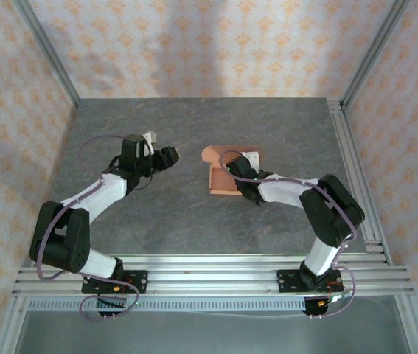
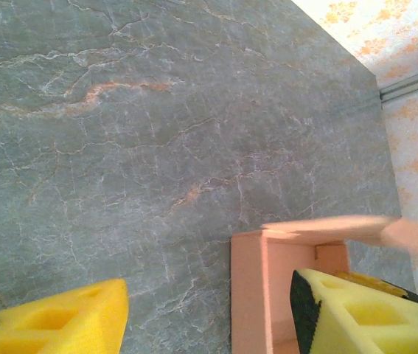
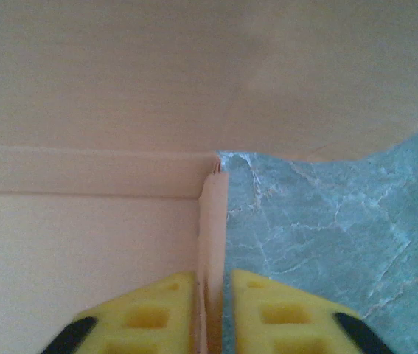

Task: Fold the paper box

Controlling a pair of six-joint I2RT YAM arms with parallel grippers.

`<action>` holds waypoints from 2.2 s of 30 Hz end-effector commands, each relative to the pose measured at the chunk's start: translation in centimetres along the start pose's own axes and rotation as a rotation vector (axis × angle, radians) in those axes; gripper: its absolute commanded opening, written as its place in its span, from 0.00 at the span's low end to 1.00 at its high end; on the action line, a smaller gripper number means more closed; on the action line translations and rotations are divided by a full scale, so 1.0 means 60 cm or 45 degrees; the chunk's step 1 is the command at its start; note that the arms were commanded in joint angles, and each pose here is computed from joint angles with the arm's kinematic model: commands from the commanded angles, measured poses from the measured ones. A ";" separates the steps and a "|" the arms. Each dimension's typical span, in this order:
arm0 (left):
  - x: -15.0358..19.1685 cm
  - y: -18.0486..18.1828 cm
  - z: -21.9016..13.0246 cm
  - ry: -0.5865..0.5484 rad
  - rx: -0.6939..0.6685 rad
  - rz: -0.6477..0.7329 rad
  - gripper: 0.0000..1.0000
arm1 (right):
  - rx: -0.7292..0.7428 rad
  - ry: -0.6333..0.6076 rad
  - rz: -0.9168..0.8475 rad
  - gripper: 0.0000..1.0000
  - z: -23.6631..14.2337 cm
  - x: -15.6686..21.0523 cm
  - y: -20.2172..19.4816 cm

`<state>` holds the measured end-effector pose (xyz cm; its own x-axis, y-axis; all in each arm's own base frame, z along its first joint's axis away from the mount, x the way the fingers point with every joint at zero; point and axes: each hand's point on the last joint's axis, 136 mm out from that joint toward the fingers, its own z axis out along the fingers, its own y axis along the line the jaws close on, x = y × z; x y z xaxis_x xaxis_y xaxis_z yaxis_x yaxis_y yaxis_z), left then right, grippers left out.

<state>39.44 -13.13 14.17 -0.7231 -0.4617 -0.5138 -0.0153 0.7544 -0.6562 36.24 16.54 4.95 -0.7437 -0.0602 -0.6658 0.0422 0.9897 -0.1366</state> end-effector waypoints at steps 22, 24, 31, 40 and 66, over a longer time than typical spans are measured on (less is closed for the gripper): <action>0.020 -0.127 0.035 0.141 0.245 0.592 0.72 | -0.665 -0.229 -0.025 0.69 -0.160 -0.116 -0.018; 0.017 -0.144 0.034 0.162 0.291 0.692 0.73 | -0.693 -0.231 -0.051 0.70 -0.169 -0.130 -0.034; 0.019 -0.187 0.034 0.365 0.422 1.019 0.78 | -0.754 -0.161 -0.291 0.79 -0.185 -0.142 -0.047; 0.003 -0.187 0.086 0.544 0.494 1.310 0.75 | -0.758 -0.160 -0.373 0.81 -0.210 -0.160 -0.065; 0.007 -0.175 0.160 0.679 0.580 1.564 0.34 | -0.741 -0.161 -0.359 0.80 -0.212 -0.149 -0.072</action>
<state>45.70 -25.51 15.58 -0.2984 0.6591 -0.6903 0.9477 0.2904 -0.1324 34.45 14.56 20.14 -0.6071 -0.3084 -0.7323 -0.5310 0.8431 0.0852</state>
